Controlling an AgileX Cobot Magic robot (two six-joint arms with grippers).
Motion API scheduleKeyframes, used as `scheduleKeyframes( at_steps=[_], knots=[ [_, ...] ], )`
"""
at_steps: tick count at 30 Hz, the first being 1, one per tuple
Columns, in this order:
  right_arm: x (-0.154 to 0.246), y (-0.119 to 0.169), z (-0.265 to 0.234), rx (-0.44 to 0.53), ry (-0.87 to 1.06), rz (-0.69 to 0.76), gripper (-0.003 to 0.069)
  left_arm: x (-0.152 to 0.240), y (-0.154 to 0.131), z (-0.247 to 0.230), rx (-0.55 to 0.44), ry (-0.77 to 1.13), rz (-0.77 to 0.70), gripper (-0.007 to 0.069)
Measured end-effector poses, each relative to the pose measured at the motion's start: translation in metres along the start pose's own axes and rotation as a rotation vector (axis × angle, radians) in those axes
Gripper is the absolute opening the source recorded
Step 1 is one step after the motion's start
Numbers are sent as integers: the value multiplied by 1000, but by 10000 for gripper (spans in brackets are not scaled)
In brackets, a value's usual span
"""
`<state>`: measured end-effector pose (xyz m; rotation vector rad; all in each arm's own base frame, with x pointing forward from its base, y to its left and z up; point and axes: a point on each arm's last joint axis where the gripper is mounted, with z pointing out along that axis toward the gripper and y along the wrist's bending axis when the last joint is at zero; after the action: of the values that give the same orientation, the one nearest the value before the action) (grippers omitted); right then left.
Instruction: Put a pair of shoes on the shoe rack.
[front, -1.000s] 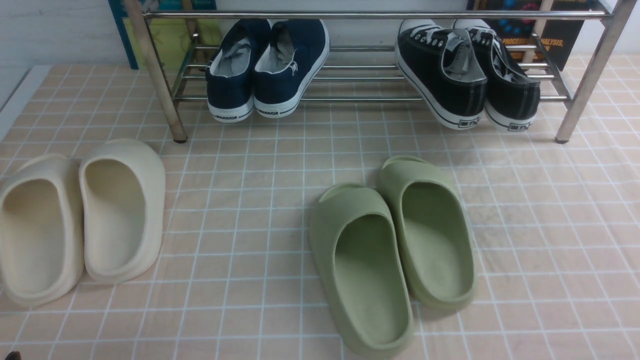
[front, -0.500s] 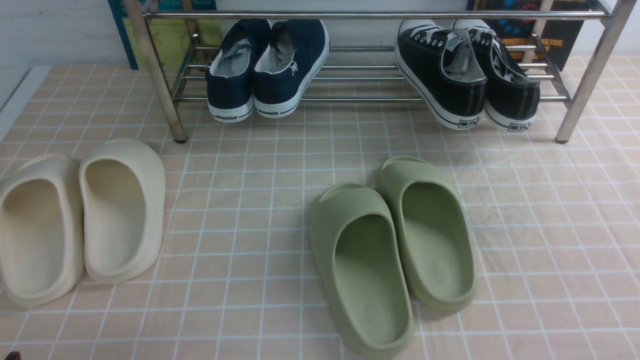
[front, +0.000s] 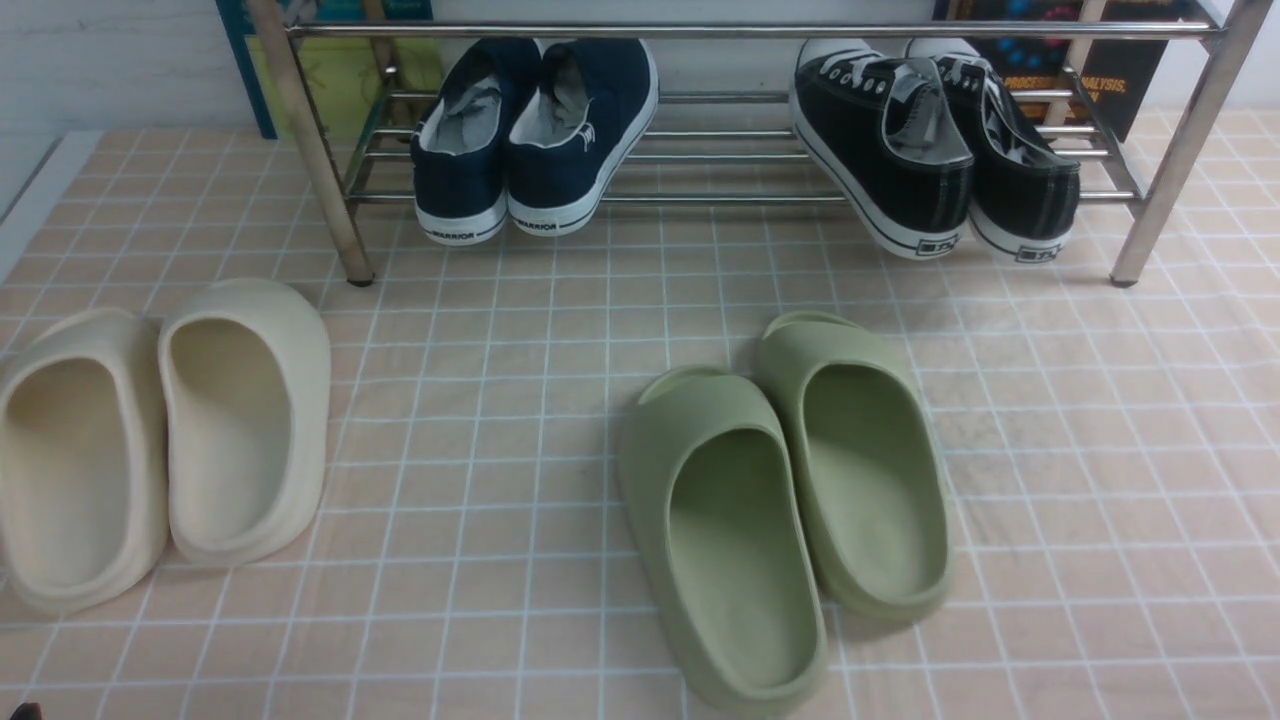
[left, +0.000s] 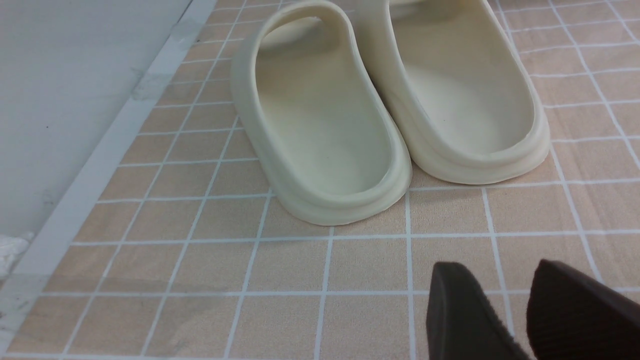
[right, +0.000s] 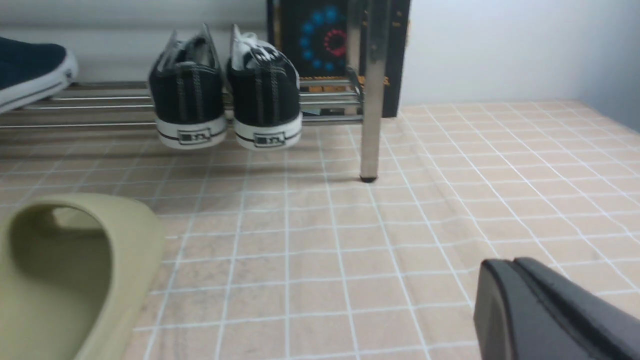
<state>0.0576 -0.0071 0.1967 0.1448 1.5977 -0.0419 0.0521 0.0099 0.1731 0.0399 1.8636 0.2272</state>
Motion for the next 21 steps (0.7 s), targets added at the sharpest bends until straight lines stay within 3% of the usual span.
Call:
scheduleKeyframes(
  at_steps=[10,21],
  knots=[
    [19,-4,-3,45,202,4,-19,0,0,0,0,0,1,239],
    [21,-3,-4,43,245,41,-19,0,0,0,0,0,1,239]
  ],
)
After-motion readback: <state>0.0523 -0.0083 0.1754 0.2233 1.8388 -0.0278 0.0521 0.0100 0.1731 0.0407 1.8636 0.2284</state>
